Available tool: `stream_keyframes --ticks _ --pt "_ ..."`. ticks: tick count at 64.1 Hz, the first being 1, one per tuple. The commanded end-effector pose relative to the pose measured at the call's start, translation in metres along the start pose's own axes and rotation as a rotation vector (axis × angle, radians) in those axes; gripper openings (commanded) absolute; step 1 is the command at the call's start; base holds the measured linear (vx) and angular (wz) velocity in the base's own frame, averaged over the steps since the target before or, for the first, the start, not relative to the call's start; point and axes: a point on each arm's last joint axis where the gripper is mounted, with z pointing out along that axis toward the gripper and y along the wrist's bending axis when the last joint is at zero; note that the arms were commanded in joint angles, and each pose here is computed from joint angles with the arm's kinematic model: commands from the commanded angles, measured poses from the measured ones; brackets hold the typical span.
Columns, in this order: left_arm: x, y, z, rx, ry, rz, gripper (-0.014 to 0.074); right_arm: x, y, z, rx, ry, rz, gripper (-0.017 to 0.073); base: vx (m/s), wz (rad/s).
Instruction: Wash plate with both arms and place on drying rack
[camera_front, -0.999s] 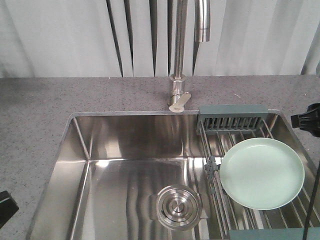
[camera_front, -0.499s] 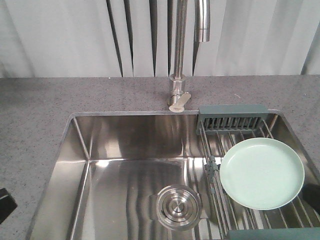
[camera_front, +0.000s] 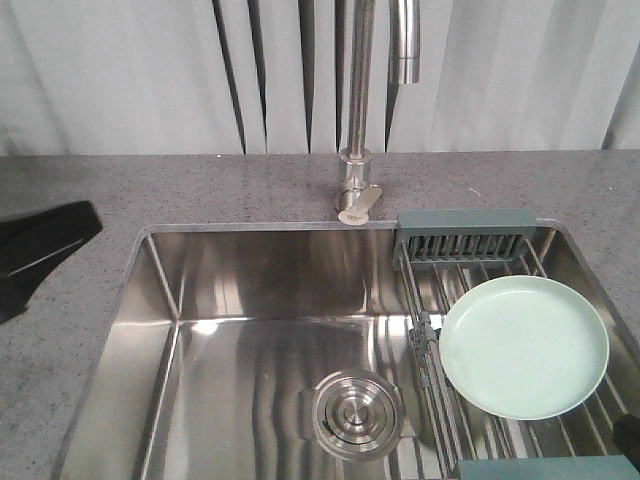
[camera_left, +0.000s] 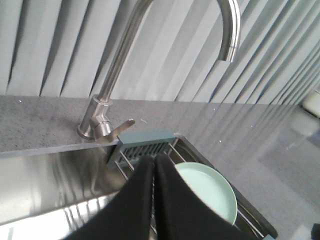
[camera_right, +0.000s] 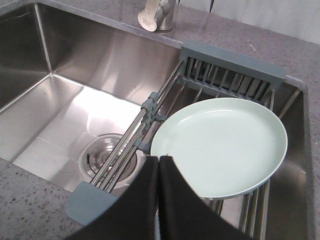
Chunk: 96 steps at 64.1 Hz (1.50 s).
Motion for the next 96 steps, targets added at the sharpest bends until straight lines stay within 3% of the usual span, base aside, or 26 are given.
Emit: stream_keyframes --ticks 1,10,17,29,44,59,69,86,96 --pt "-0.016 0.002 0.031 0.078 0.060 -0.071 -0.0006 -0.014 -0.003 -0.003 0.030 -0.083 0.002 -0.0010 0.00 0.00" --pt "-0.016 0.020 0.087 0.198 0.201 -0.217 -0.0006 -0.014 -0.003 -0.003 0.029 -0.083 0.002 -0.0010 0.00 0.00" --pt "-0.001 0.031 0.131 0.232 0.291 -0.301 -0.0006 -0.014 -0.003 -0.003 0.029 -0.083 0.002 -0.0010 0.00 0.00" --pt "0.039 0.029 0.209 0.286 0.432 -0.384 -0.0006 -0.014 -0.003 -0.003 0.028 -0.082 0.002 -0.0010 0.00 0.00" --pt "0.055 0.026 0.275 0.317 0.415 -0.476 -0.0006 -0.013 -0.003 -0.003 0.028 -0.081 0.002 -0.0010 0.00 0.00" --pt "0.052 0.041 0.314 0.271 0.337 -0.521 -0.0006 -0.013 -0.003 -0.003 0.027 -0.080 0.002 -0.0010 0.00 0.00" --pt "0.047 0.045 0.331 0.285 0.296 -0.534 -0.0006 -0.013 -0.003 -0.003 0.027 -0.080 0.002 -0.0010 0.00 0.00" --pt "0.043 0.053 0.347 0.273 0.228 -0.606 -0.0006 -0.013 -0.003 -0.003 0.027 -0.080 0.002 -0.0010 0.00 0.00" --pt "0.036 0.052 0.351 0.277 0.206 -0.592 -0.0006 -0.014 -0.003 -0.003 0.029 -0.083 0.002 -0.0010 0.00 0.00"
